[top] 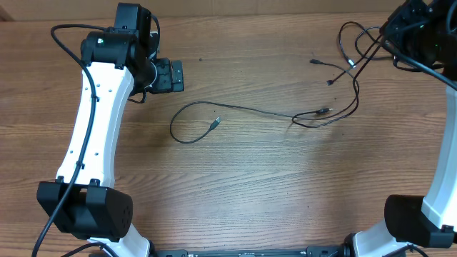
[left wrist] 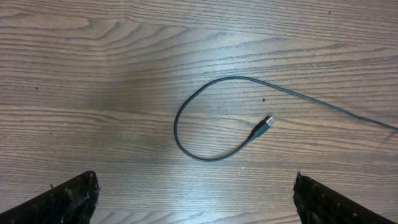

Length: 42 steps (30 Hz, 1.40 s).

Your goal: Untangle cables

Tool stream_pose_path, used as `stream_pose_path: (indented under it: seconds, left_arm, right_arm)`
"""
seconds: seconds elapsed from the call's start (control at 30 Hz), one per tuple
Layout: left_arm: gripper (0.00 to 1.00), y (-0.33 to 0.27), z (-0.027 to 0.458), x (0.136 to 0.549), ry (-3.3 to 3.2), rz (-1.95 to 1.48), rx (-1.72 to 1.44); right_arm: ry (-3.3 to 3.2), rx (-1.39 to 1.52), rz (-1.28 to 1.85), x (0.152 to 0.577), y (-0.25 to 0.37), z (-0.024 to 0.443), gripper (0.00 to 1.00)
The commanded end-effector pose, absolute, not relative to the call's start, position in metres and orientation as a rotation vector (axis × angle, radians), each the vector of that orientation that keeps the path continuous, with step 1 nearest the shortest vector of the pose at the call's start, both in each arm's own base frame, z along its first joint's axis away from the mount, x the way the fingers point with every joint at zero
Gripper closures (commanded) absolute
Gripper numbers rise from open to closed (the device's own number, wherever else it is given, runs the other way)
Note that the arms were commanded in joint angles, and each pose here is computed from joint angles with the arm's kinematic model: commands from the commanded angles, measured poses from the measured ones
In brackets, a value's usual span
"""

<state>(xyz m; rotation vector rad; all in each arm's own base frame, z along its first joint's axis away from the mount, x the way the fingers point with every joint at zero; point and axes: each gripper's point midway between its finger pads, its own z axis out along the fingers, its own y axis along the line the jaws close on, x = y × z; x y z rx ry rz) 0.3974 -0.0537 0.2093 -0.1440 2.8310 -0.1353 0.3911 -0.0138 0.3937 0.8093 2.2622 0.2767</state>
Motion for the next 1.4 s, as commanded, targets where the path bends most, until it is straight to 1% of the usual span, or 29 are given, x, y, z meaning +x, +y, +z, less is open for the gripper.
stream_pose_path:
  seconds: [0.0,0.67,0.8,0.9,0.97,1.03,1.2,1.37]
  left_arm:
    - [0.00,-0.056,0.211,0.397,2.826,-0.145,-0.101]
    - [0.01,-0.056,0.211,0.397,2.827,-0.145,-0.101]
    - [0.00,-0.058,0.219,0.417,2.739,-0.160,-0.095]
    - [0.00,-0.076,0.222,0.417,2.731,-0.317,-0.136]
    - [0.00,-0.102,0.225,0.412,2.741,-0.504,-0.067]
    - [0.00,-0.124,0.224,0.404,2.742,-0.592,0.080]
    - [0.00,-0.168,0.206,0.388,2.698,-0.590,0.498]
    - [0.00,-0.207,0.182,0.379,2.650,-0.591,0.663]
  right_arm:
    - [2.190,0.776,0.291,0.378,-0.014,0.420,0.96]
    - [2.207,0.779,0.280,0.374,-0.014,0.418,0.96]
    - [2.222,0.783,0.275,0.371,-0.014,0.415,0.96]
    - [2.229,0.784,0.271,0.370,-0.014,0.413,0.96]
    - [2.228,0.781,0.271,0.370,-0.014,0.414,0.96]
    - [2.227,0.781,0.271,0.370,-0.014,0.414,0.96]
    - [2.222,0.780,0.273,0.371,-0.014,0.415,0.96]
    - [2.226,0.781,0.272,0.371,-0.014,0.414,0.96]
